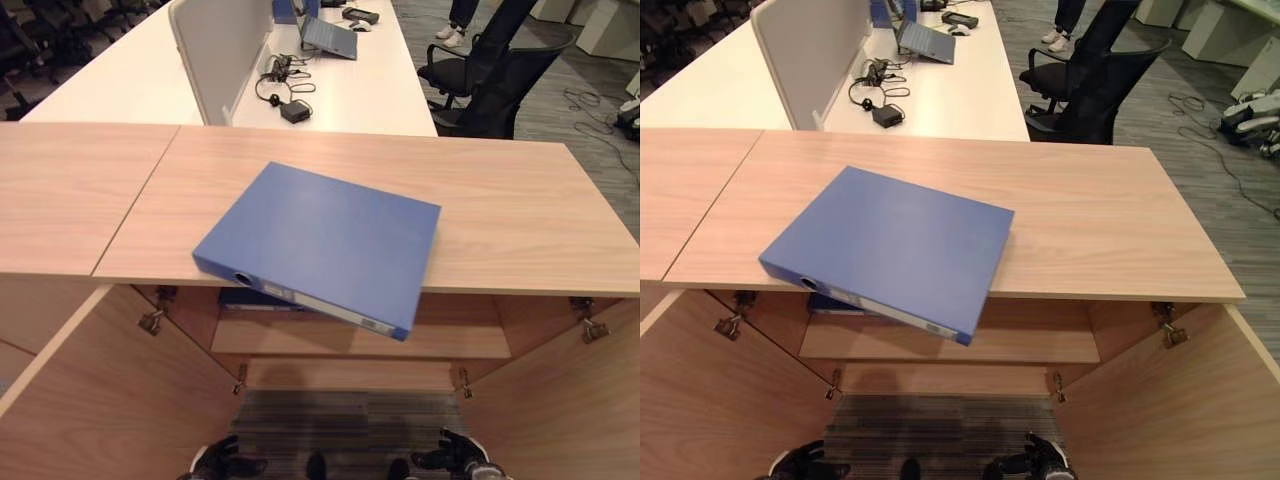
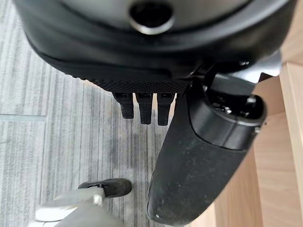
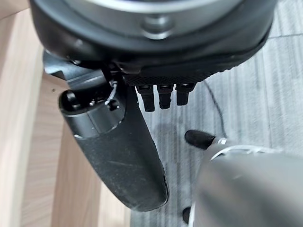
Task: Put the empty folder in the office cabinet
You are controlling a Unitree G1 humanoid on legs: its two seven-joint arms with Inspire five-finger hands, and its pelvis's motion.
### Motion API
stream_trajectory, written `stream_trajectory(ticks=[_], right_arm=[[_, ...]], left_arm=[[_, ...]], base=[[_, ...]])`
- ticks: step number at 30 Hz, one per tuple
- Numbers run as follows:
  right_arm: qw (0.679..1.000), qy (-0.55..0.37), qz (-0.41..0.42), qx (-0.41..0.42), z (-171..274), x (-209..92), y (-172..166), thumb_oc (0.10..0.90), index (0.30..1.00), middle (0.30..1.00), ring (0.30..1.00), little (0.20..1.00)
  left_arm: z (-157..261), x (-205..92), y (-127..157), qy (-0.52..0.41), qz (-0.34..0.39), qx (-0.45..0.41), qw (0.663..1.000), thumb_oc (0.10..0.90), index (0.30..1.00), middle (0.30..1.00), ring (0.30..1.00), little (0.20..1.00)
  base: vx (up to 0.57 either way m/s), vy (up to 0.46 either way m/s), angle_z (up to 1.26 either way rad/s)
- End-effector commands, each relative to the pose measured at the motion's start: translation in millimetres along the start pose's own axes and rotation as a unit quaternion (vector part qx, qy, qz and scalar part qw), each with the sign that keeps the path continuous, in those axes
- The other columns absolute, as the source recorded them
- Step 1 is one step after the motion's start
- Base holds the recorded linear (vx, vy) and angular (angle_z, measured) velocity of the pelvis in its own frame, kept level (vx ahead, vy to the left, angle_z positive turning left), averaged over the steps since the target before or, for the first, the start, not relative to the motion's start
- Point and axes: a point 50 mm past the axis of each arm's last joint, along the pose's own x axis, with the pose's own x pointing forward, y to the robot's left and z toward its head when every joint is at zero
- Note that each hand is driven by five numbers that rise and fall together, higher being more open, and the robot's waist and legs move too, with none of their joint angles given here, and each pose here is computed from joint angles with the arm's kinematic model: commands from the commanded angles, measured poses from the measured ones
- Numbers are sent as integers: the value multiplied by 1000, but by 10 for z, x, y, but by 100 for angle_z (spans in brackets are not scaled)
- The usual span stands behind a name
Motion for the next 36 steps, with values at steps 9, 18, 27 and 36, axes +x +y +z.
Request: stream_trajectory(ticks=[9, 18, 27, 36], right_arm=[[998, -47, -48, -9, 269, 11, -374, 800, 900, 900, 900, 900], [996, -57, -53, -34, 342, 10, -459, 800, 900, 900, 900, 900], [996, -50, -61, -50, 344, 7, -545, 800, 900, 900, 900, 900], [997, -40, -55, -33, 248, 2, -506, 800, 900, 900, 900, 900]], left_arm=[[365, 47, -161, -63, -15, 12, 998, 800, 900, 900, 900, 900], [357, 38, -304, -63, -30, -16, 997, 800, 900, 900, 900, 900], [382, 33, -366, -68, -40, -27, 997, 800, 900, 900, 900, 900], [384, 22, -334, -75, -37, -29, 996, 800, 900, 900, 900, 900]], base=[[-61, -173, 9], [-93, -156, 6], [-91, -90, 10], [42, 17, 2]])
